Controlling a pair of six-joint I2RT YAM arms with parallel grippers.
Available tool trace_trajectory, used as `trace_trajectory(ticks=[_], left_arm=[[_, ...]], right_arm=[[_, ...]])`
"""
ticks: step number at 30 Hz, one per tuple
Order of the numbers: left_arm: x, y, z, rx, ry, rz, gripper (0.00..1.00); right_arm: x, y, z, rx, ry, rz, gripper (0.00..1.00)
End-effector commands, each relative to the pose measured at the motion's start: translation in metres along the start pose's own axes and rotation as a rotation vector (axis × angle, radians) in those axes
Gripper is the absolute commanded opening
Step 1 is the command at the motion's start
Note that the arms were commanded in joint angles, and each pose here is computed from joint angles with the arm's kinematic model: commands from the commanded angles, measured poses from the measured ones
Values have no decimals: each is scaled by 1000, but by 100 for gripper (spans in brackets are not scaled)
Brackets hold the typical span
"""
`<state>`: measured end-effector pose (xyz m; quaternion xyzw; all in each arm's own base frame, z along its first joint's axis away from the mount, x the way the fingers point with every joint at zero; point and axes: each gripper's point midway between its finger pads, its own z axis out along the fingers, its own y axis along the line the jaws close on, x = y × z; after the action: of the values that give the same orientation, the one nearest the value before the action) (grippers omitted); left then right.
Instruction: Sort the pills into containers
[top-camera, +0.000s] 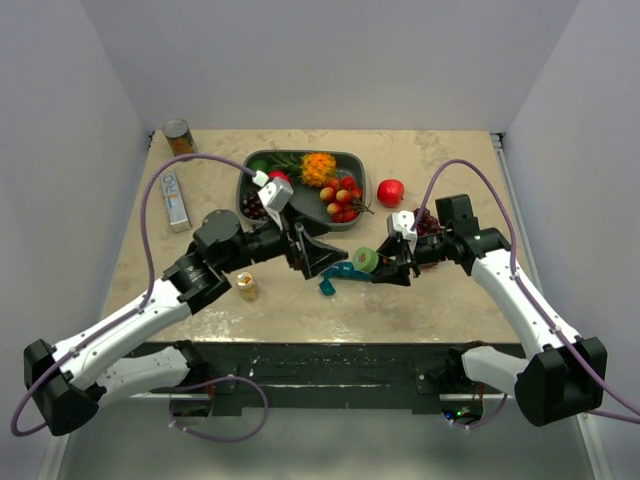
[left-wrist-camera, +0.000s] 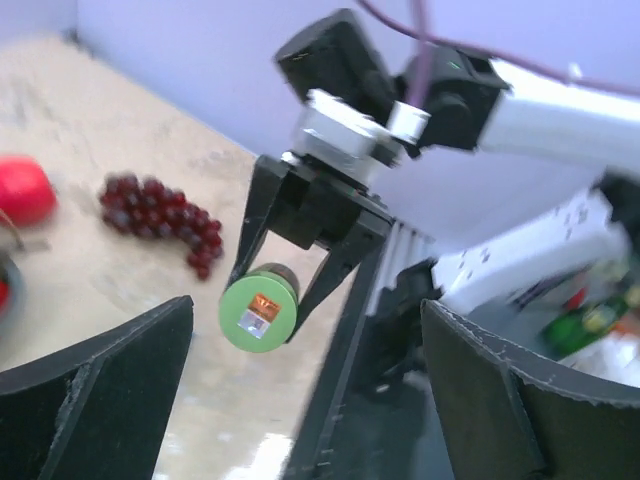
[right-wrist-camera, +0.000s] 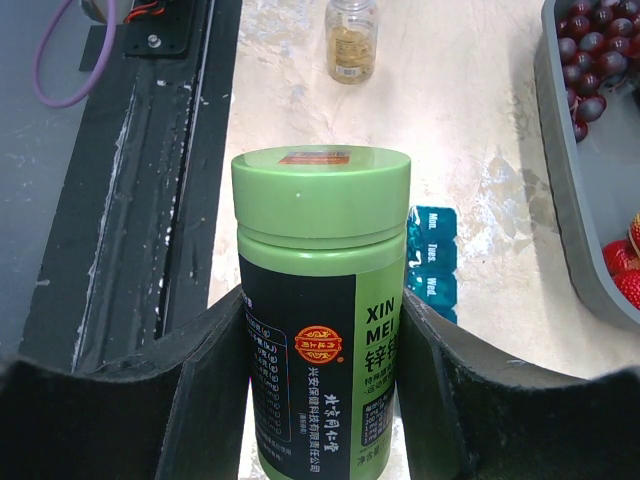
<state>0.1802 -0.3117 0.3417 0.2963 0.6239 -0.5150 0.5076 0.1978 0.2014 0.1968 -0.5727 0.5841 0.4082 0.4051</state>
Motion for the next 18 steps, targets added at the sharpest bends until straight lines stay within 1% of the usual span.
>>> trace_trajectory(ticks=[1, 2, 3, 5, 6, 7, 10, 11, 16, 17, 18], left_arm=[[20, 30, 22, -219, -26, -543, 100], [24, 26, 30, -227, -9, -599, 100], [32, 35, 32, -313, 5, -625, 99], [32, 28, 47, -371, 40, -623, 100], [41, 32, 47, -421, 74, -623, 100], [48, 33, 53, -431, 103, -623, 100], [45, 27, 61, -411, 100, -623, 98], [45, 32, 60, -433, 88, -618, 97], [57, 37, 63, -457, 121, -608, 89], [59, 37, 64, -457, 127, -609, 85], [61, 37, 65, -456, 134, -607, 84]], right_arm=[[-20, -3, -2, 0, -52, -76, 0], [-20, -3, -2, -1, -51, -77, 0], [-20, -3, -2, -1, -51, -75, 0], [-20, -4, -2, 1, -50, -73, 0], [-20, -4, -2, 2, -51, -73, 0], [-20, -4, -2, 2, -50, -72, 0], [-21, -4, -2, 5, -49, -73, 0], [-20, -4, -2, 5, -49, -71, 0], [-21, -4, -2, 4, -51, -70, 0], [-21, -4, -2, 5, -51, -71, 0], [-21, -4, -2, 5, -51, -71, 0]])
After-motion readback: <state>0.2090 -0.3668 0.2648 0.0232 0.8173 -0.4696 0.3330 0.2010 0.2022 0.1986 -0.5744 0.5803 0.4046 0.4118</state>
